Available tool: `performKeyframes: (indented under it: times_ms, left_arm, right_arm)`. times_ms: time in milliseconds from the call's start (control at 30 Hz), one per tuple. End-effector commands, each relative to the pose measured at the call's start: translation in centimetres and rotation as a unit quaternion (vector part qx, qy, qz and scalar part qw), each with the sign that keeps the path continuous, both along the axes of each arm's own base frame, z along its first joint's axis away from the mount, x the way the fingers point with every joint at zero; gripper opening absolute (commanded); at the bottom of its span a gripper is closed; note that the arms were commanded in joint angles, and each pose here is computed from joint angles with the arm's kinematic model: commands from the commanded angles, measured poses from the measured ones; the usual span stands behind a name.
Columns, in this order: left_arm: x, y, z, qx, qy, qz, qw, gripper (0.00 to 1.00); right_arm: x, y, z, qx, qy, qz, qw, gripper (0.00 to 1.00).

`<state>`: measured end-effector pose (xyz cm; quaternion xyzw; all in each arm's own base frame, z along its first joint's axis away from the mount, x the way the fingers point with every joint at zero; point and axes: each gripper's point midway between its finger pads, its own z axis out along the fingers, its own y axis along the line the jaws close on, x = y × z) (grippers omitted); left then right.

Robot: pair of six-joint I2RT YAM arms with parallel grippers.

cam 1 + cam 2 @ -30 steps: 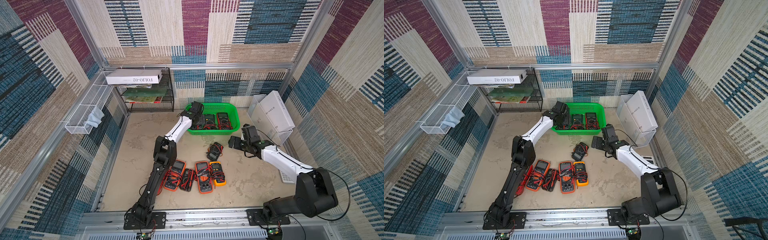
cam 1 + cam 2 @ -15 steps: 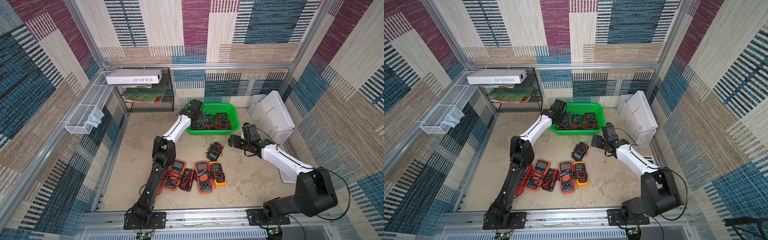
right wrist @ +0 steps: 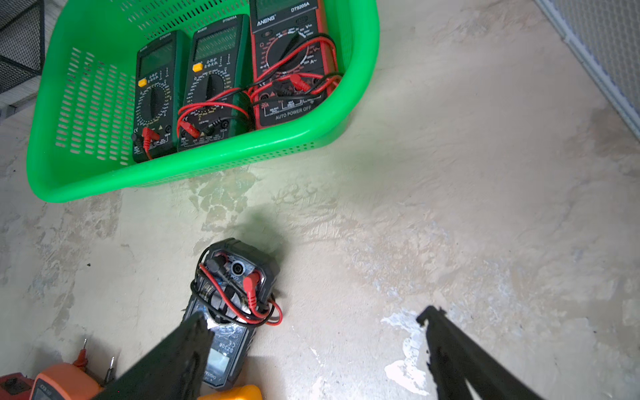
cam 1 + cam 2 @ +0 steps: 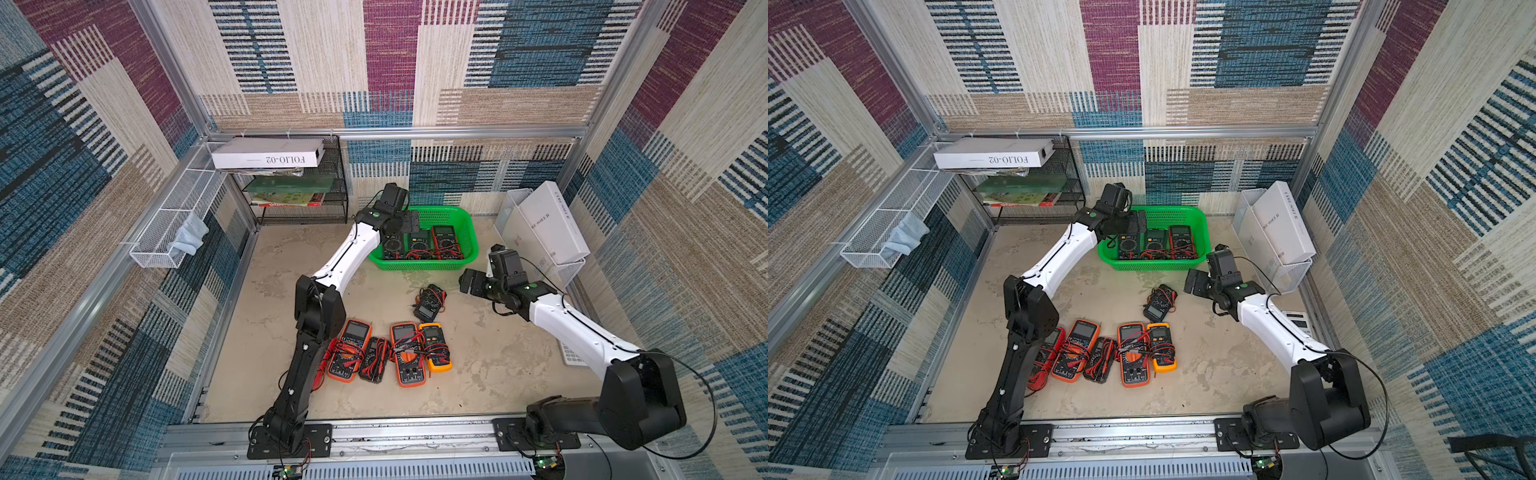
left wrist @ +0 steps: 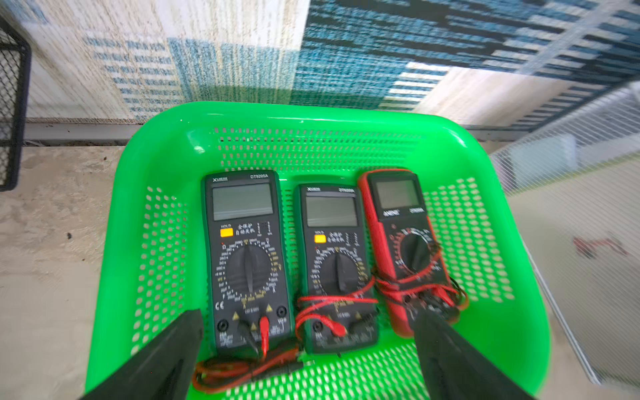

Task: Put the multimeter into the basket
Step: Place the multimeter in the basket, then pick up the multimeter from the center of the board.

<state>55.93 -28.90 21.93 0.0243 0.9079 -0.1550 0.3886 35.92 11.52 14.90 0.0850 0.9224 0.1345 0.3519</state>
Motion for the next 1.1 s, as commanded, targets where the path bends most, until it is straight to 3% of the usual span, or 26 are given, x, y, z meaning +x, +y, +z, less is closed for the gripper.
performKeyframes:
  times_ms: [0,300,733,900,1067]
  left_arm:
    - [-2.5,-0.4,1.6,0.001,0.004,-0.032,0.999,1.00]
    - [-11.9,2.2,1.7,-0.002,0.042,-0.055,0.998,1.00]
    - [-25.3,7.0,-4.9,-0.036,0.136,-0.047,0.989,1.00]
    - [-28.4,8.4,-6.5,-0.043,0.148,-0.039,0.987,1.00]
    - [-29.8,9.9,-8.0,-0.023,0.147,-0.030,0.988,1.00]
  right_arm:
    - [-0.8,0.4,0.2,0.010,0.001,0.006,1.000,0.99]
    - [-4.7,2.3,-0.9,0.004,0.018,0.034,0.999,1.00]
    - [-11.6,7.5,-5.0,-0.007,0.073,0.111,0.991,0.99]
    - [-12.9,7.7,-6.3,-0.025,0.089,0.110,0.990,1.00]
    - [-12.0,7.7,-6.0,-0.028,0.083,0.087,0.992,1.00]
